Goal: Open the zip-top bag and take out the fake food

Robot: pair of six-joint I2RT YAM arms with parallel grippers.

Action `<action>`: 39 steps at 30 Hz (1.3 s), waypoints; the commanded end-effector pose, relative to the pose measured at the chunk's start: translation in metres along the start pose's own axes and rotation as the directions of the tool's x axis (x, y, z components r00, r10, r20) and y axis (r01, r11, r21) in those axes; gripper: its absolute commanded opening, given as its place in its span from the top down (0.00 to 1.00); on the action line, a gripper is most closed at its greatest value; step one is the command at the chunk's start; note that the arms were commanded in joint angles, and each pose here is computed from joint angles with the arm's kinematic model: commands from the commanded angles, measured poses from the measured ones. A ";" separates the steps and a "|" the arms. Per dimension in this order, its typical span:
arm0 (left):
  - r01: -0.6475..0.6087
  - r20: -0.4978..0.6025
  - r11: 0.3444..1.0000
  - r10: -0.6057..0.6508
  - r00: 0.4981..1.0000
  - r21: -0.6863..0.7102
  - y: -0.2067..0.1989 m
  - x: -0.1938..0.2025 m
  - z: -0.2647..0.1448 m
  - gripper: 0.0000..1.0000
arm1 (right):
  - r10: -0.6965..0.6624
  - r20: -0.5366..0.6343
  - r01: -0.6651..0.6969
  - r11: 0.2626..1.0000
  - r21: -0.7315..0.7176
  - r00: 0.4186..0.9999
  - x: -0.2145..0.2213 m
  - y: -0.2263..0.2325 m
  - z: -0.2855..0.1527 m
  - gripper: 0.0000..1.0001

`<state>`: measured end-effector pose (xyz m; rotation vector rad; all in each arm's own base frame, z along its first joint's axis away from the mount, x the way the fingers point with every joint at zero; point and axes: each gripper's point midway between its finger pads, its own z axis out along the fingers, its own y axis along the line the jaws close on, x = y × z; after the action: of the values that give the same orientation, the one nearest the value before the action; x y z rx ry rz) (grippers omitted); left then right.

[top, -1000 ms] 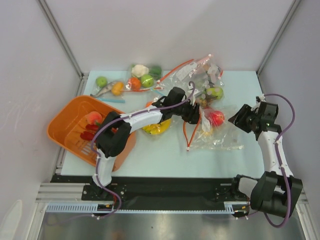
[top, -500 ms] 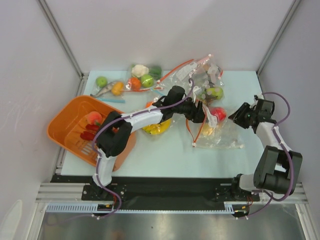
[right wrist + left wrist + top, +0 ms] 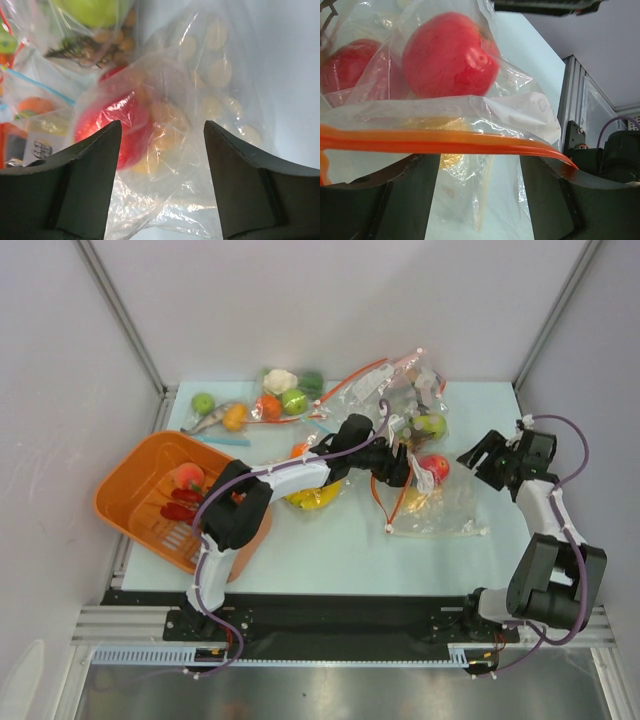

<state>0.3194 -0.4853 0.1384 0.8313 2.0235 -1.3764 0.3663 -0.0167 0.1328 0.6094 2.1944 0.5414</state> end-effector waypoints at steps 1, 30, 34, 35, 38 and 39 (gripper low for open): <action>-0.047 0.036 0.998 0.045 0.998 0.051 -0.017 -0.018 0.001 0.30 | 0.005 0.106 -0.002 0.999 -0.032 0.994 -0.038 0.015 -0.020 0.27; -0.011 0.038 0.999 0.010 0.999 0.039 -0.008 -0.014 0.008 0.24 | -0.106 -0.124 0.099 0.994 -0.055 0.987 0.035 0.032 0.043 0.72; 0.003 0.010 1.000 -0.003 1.000 -0.022 0.003 -0.006 0.008 0.23 | -0.109 -0.126 0.102 0.993 -0.061 0.986 0.039 0.034 0.039 0.81; 0.007 0.006 1.000 -0.007 1.000 -0.026 0.004 -0.004 0.008 0.21 | -0.111 -0.129 0.103 0.993 -0.063 0.985 0.040 0.034 0.039 0.83; 0.017 0.011 1.000 -0.017 1.000 -0.019 0.004 -0.004 0.008 0.20 | -0.110 -0.136 0.102 0.993 -0.067 0.985 0.043 0.034 0.039 0.92; 0.021 0.011 1.000 -0.021 1.000 -0.015 0.005 -0.003 0.010 0.20 | -0.114 -0.142 0.104 0.992 -0.070 0.983 0.045 0.035 0.039 0.96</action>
<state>0.3208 -0.4852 0.1237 0.7847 2.0881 -1.3714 0.3830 0.0384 0.0948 0.4641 2.3351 0.5984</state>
